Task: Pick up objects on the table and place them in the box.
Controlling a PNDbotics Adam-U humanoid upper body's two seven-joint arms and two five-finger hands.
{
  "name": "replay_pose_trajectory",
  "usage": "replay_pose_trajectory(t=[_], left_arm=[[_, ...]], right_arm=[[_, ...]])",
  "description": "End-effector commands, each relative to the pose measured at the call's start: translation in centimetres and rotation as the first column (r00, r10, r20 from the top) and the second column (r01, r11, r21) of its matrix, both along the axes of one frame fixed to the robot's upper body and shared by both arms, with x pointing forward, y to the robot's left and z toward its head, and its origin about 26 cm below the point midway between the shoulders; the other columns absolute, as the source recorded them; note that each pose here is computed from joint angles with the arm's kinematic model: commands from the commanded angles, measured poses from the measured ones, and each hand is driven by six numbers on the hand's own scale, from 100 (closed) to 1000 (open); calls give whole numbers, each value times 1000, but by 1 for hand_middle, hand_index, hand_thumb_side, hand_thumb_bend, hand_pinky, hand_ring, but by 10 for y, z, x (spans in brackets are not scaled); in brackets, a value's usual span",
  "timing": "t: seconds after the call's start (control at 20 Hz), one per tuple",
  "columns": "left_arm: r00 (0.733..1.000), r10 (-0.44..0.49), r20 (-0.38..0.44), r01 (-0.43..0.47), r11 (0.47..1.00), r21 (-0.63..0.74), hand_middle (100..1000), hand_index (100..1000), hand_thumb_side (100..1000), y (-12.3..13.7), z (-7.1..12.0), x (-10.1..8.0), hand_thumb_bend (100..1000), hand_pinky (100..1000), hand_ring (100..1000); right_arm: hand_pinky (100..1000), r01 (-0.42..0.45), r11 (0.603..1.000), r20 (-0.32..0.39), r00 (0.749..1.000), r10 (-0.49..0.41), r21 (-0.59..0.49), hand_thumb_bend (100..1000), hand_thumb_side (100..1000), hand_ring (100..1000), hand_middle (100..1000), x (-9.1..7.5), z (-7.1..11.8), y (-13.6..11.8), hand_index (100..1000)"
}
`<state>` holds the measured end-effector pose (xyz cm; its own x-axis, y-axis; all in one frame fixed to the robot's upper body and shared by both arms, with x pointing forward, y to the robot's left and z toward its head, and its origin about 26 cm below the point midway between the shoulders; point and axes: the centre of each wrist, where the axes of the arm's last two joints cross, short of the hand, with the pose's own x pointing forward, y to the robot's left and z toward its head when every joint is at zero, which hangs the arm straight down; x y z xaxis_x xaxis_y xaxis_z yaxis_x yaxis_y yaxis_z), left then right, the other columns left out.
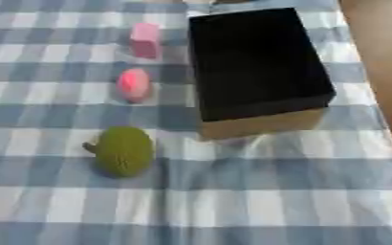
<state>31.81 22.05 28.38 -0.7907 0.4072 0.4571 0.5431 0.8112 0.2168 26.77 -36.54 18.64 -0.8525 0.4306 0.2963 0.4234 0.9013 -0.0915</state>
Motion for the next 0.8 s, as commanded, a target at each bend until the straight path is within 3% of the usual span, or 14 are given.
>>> replay_pose_trajectory(t=[0.05,0.4,0.6,0.8], left_arm=[[999,11,43,-11,1000,13,744,904,651,4,10,-5,100,799,753],[996,10,84,-11,1000,7,746,908,638,2,16,-5,100,799,751],[985,33,169,-48,995,84,755,915,626,3,24,-7,100,803,760],[951,46,306,-107,977,183,754,909,594,7,40,-10,100,804,763]], right_arm=[[932,5,1000,20,1000,-4,-19,100,470,1000,401,-1,6,-1,924],[932,10,1000,24,1000,-10,-24,100,470,1000,398,-2,6,-2,924],[931,20,999,25,1000,-19,-35,100,470,1000,398,-3,6,-4,923],[932,31,998,20,999,-30,-47,100,470,1000,396,-4,6,-6,924]])
